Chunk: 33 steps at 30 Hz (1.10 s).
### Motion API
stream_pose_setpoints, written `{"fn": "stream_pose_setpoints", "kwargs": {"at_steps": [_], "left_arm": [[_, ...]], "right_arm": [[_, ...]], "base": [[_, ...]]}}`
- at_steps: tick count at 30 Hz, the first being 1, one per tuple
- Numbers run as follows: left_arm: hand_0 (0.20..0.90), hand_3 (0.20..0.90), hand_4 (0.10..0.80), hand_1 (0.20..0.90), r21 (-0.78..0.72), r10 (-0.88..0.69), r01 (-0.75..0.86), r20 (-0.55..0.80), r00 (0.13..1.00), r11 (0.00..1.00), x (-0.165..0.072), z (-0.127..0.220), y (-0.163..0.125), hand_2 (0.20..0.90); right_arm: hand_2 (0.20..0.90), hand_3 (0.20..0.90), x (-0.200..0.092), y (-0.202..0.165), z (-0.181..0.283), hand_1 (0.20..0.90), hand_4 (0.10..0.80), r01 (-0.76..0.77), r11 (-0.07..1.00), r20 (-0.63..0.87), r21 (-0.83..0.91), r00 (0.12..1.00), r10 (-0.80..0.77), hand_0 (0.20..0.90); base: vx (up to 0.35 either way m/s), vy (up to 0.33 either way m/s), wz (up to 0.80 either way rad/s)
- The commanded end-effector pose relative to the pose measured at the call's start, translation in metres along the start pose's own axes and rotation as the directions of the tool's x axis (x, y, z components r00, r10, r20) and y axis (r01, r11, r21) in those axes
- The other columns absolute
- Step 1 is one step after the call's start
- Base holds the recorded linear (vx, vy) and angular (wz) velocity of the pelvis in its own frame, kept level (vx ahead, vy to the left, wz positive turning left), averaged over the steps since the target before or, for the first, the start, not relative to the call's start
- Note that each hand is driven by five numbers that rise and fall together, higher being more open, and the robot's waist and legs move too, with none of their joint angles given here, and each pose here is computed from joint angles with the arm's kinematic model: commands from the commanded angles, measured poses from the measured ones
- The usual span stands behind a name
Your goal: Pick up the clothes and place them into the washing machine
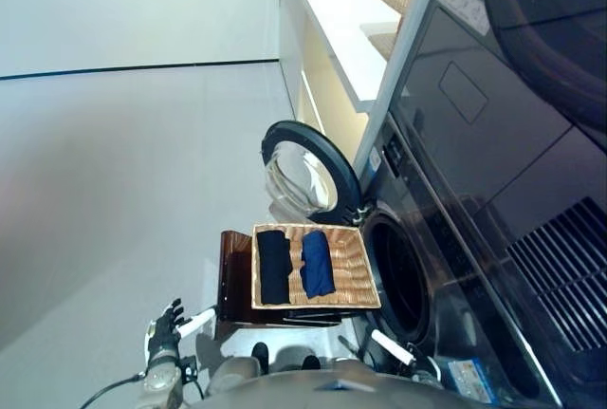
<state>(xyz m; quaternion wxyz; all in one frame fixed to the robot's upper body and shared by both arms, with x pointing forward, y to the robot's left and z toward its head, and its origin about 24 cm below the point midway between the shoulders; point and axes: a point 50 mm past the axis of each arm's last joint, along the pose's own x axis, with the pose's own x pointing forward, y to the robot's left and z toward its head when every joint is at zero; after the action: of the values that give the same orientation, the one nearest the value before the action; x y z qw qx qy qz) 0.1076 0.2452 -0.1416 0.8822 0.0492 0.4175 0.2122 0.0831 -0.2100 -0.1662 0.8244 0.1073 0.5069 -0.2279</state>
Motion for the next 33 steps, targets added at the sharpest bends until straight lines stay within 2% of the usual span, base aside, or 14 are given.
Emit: {"fn": "stream_pose_setpoints", "kwargs": {"at_steps": [1,5,10,17,20,26,33], "left_arm": [[0.900,0.900,0.800,0.900,0.004,0.016,-0.017,0.130,0.991,1.000,0.009,0.032,0.000,0.900],[0.900,0.900,0.800,0.900,0.000,0.030,-0.030,0.109,0.994,1.000,0.007,0.025,0.002,0.900],[0.900,0.900,0.800,0.900,0.011,0.016,-0.017,0.096,0.995,1.000,0.005,0.019,-0.001,0.900],[0.900,0.900,0.800,0.900,-0.006,0.012,-0.012,0.124,0.992,1.000,0.005,0.026,-0.001,0.900],[0.900,0.900,0.800,0.900,-0.052,0.023,-0.012,0.220,0.975,0.999,0.008,0.050,0.000,0.900],[0.900,0.900,0.800,0.900,-0.081,-0.019,0.047,0.319,0.947,0.996,0.004,0.072,-0.006,0.900],[0.900,0.900,0.800,0.900,-0.188,-0.023,0.146,0.536,0.844,0.971,-0.009,0.128,-0.012,0.900]], "right_arm": [[0.900,0.900,0.004,-0.020,0.041,0.900,0.800,0.075,0.997,0.165,0.008,0.983,-0.076,0.900],[0.900,0.900,0.004,-0.018,0.046,0.900,0.800,0.069,0.998,0.185,0.013,0.980,-0.070,0.900],[0.900,0.900,0.005,-0.016,0.049,0.900,0.800,0.067,0.998,0.188,-0.010,0.980,-0.064,0.900],[0.900,0.900,0.009,-0.003,0.068,0.900,0.800,0.078,0.968,0.215,-0.237,0.976,-0.026,0.900],[0.900,0.900,0.009,0.030,0.117,0.900,0.800,0.090,0.914,0.333,-0.395,0.942,0.052,0.900],[0.900,0.900,0.006,0.041,0.155,0.900,0.800,0.174,0.855,0.411,-0.489,0.910,0.049,0.900],[0.900,0.900,-0.007,0.055,0.217,0.900,0.800,0.319,0.777,0.546,-0.543,0.837,0.038,0.900]], "base": [[0.112,0.062,0.00],[0.123,0.088,0.01],[0.081,0.154,-0.48],[0.050,0.147,-0.25],[-0.138,0.032,-0.55],[-0.019,-0.020,0.07],[-0.136,0.004,0.16]]}}
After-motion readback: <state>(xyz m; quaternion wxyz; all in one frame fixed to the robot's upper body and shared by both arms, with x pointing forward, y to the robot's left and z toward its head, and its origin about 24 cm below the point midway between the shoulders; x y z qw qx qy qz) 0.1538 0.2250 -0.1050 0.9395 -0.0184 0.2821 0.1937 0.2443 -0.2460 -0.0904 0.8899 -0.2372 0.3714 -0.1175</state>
